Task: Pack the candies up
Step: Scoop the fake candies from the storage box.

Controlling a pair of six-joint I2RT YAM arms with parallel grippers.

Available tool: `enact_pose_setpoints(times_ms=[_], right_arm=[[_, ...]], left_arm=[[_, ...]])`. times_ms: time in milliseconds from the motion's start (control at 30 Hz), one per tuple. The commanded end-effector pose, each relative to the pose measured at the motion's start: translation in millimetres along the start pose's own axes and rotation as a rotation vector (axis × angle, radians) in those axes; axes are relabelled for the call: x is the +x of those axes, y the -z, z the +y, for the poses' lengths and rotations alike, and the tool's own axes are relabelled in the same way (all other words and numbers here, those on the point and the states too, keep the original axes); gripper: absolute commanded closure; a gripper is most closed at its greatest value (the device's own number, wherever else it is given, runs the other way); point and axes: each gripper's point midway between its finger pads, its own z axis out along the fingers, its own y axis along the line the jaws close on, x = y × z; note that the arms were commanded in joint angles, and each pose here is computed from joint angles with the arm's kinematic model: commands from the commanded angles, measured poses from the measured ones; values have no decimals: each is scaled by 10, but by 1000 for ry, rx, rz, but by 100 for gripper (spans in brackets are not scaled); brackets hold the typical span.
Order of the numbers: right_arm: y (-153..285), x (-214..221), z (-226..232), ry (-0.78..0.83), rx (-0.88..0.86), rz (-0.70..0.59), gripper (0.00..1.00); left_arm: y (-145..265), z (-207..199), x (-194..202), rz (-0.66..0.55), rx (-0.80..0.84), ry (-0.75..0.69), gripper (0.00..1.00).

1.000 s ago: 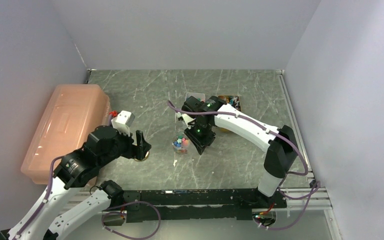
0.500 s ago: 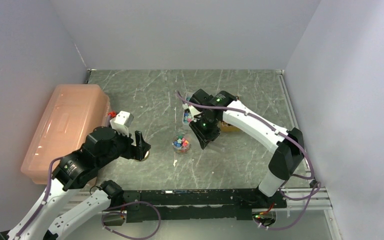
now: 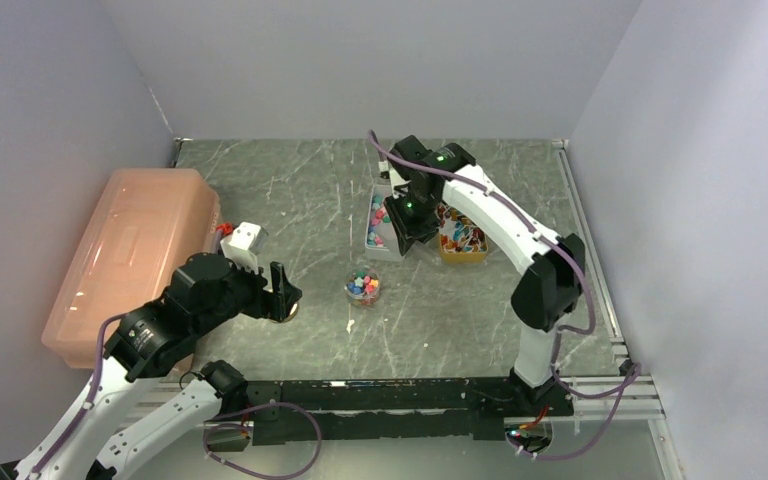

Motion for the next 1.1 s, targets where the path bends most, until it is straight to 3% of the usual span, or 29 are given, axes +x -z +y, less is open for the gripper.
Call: enact_pose_setpoints(times_ms=[0,333,1067], right_arm=[[22,-87,-18,-64,5,32,100],[-229,-185,-89,-177,-21,133,100],[-474,-415,-88,-283,-70,183,100]], left_arm=[[34,-68,-109,-41,32,-4,16],[70,-89,-120,-55,49,-6,16],[185,-115,-152,-103,79,-3,15]])
